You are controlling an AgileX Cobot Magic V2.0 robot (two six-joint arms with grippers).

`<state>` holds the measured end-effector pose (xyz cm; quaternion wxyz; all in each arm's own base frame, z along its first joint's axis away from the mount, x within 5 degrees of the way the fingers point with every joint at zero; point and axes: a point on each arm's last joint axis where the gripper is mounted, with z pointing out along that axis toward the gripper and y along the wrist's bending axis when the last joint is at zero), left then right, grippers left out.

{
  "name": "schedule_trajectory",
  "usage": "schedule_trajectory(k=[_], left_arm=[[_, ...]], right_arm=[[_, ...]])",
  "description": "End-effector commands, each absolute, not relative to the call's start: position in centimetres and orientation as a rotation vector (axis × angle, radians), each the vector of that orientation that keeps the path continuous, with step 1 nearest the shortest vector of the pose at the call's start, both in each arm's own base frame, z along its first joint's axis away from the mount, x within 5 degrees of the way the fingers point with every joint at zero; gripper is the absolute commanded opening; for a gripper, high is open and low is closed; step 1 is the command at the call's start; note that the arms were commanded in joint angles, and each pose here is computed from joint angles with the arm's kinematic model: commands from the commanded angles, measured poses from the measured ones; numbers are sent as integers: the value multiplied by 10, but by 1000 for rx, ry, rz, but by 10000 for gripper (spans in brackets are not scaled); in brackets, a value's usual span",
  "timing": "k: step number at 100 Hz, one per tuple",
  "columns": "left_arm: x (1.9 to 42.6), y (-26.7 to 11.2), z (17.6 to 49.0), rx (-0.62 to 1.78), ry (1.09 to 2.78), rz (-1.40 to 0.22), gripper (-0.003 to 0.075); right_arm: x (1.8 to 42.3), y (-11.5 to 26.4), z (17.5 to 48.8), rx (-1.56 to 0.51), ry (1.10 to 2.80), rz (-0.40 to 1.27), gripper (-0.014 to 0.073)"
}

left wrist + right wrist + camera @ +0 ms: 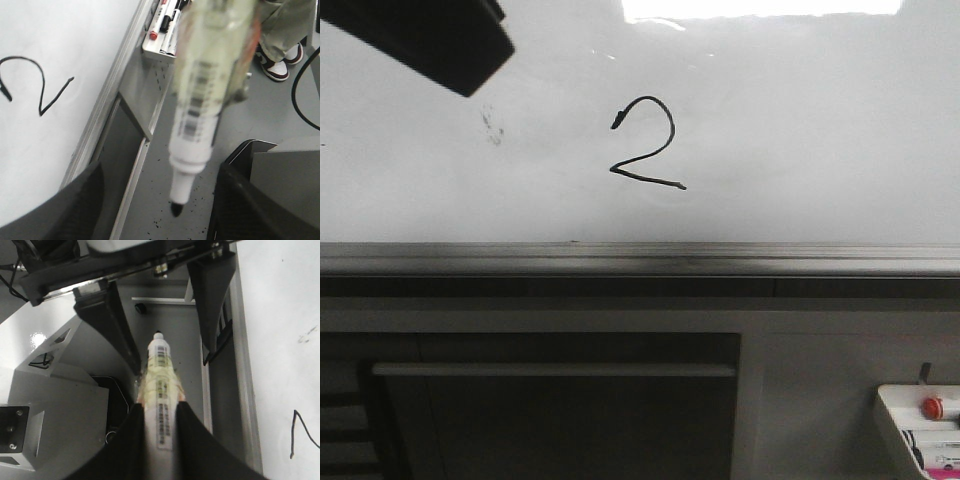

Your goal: Write number 2 on whiteboard

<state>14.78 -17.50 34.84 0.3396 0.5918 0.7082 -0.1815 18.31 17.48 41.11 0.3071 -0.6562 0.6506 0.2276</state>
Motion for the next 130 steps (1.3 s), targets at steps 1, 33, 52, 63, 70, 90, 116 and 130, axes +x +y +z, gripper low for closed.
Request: schedule_trajectory(k=[1,33,52,63,70,90,116,130], left_arm=[[147,-183,370,1473,1752,-511,440],[147,-183,378,1443,1726,-522,437],[146,-185,379,1437,1713,-556,304],[145,-186,380,1427,1712,-580,217],[145,-186,380,1427,1712,-580,171],[145,-186,380,1430,1714,-581,76],[145,-186,380,1430,1714,-581,10],[148,-183,378,1449,1714,-517,-18]], right_arm=[[171,168,423,-1780,1669,599,16],[171,168,423,-1779,1670,594,16],[171,168,423,-1779,1669,596,16],[171,168,423,-1779,1669,596,16],[171,168,423,-1779,1669,596,16],[171,169,423,-1771,1667,593,22],[176,170,425,-1726,1661,562,316],[176,162,431,-1711,1672,527,385]])
